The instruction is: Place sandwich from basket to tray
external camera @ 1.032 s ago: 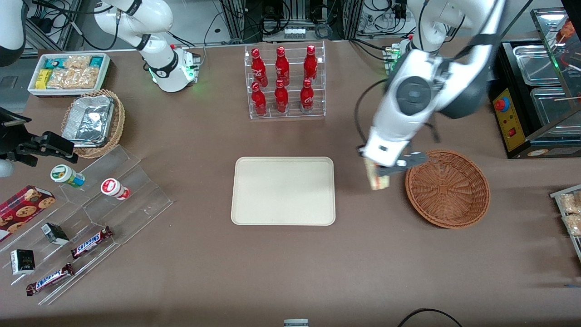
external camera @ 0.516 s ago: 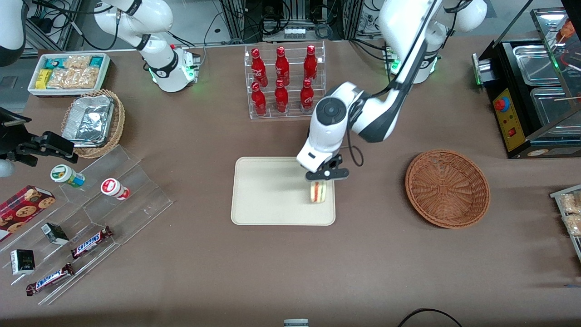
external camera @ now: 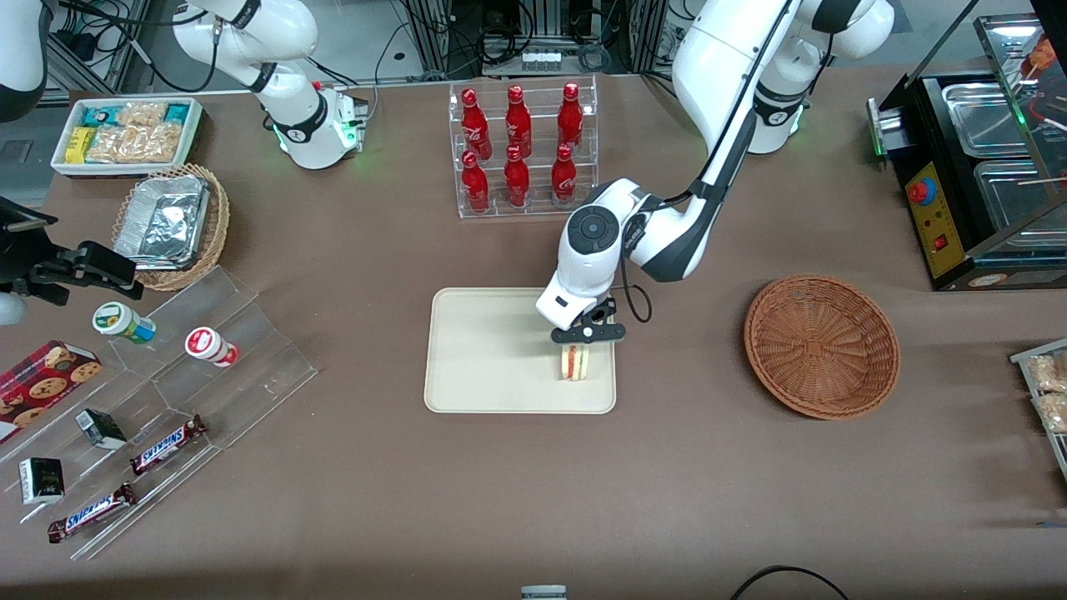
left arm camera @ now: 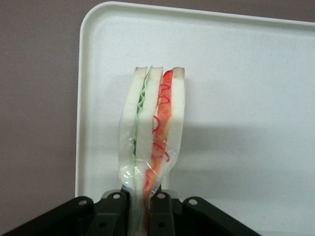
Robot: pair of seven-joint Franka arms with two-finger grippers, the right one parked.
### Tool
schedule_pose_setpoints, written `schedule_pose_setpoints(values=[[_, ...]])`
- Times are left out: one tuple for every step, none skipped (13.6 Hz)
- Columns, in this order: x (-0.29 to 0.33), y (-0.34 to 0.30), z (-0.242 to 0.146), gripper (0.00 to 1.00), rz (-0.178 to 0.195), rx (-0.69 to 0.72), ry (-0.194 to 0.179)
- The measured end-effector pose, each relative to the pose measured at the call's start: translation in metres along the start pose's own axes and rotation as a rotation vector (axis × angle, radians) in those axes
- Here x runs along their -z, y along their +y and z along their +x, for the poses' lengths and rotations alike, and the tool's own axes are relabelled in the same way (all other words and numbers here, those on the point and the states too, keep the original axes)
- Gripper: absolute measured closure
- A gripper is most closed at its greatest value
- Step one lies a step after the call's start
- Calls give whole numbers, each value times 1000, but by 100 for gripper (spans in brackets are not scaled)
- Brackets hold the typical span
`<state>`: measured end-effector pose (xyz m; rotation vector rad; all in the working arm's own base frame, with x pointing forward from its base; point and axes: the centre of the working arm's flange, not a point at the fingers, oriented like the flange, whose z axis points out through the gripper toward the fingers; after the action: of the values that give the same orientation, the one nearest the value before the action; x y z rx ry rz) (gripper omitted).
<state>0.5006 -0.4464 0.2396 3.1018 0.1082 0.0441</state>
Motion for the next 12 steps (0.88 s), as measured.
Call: schedule_pose_setpoints(values=[[0, 0, 0, 70, 0, 0, 0], [0, 0, 0, 61, -1, -1, 1], [1, 1, 1, 50, -3, -1, 3], [4, 2, 2, 41, -8, 0, 8], [9, 5, 5, 30, -16, 0, 16], [18, 9, 9, 22, -25, 0, 24], [31, 13, 13, 10, -26, 1, 25], [49, 15, 18, 1, -20, 4, 20], [73, 15, 23, 0, -13, 8, 16], [101, 12, 27, 0, -10, 16, 18], [132, 4, 32, 0, -12, 29, 24], [165, -8, 36, 0, -13, 46, 27]])
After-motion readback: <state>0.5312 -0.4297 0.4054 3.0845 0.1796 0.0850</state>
